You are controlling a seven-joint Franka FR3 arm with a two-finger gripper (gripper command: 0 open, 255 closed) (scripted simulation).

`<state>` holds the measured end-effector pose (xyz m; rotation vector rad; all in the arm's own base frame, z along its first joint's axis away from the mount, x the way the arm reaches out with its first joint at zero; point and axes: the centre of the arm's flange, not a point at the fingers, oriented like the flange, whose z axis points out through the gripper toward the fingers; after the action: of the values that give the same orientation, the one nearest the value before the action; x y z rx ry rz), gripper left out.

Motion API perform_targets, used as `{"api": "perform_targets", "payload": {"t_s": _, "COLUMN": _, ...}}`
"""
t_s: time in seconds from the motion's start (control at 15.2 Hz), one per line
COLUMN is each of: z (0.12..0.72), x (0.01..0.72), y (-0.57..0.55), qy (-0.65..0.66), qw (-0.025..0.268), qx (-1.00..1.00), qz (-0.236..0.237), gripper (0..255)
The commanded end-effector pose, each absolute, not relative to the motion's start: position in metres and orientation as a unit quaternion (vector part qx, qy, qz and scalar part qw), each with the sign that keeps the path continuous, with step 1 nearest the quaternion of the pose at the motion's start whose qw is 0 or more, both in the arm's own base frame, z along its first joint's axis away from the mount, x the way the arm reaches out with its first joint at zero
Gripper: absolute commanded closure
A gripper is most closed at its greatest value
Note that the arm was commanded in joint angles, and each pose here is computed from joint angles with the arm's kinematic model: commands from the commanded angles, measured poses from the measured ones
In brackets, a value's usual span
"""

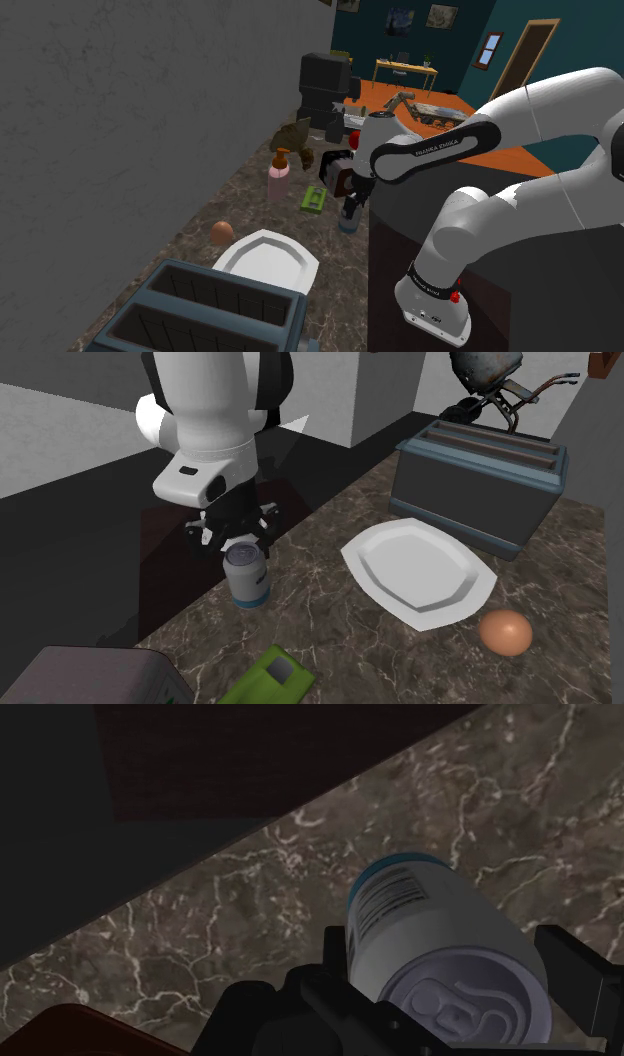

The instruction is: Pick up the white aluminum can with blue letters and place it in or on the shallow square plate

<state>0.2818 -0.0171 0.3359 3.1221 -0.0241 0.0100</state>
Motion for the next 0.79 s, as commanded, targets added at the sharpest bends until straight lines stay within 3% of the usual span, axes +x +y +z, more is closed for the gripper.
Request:
{"api": "perform_targets", "payload": {"t_s": 0.0, "z": 0.336, "x": 0.282, "y": -0.017, "qy": -0.008, "qw": 0.01, "qx": 1.0, "qz": 0.003, "gripper": 255}}
{"api": "perform_targets", "payload": {"t_s": 0.73, "z": 0.367, "x": 0.282, "y": -0.017, "qy": -0.008, "qw": 0.01, "qx": 1.0, "qz": 0.003, "gripper": 255}}
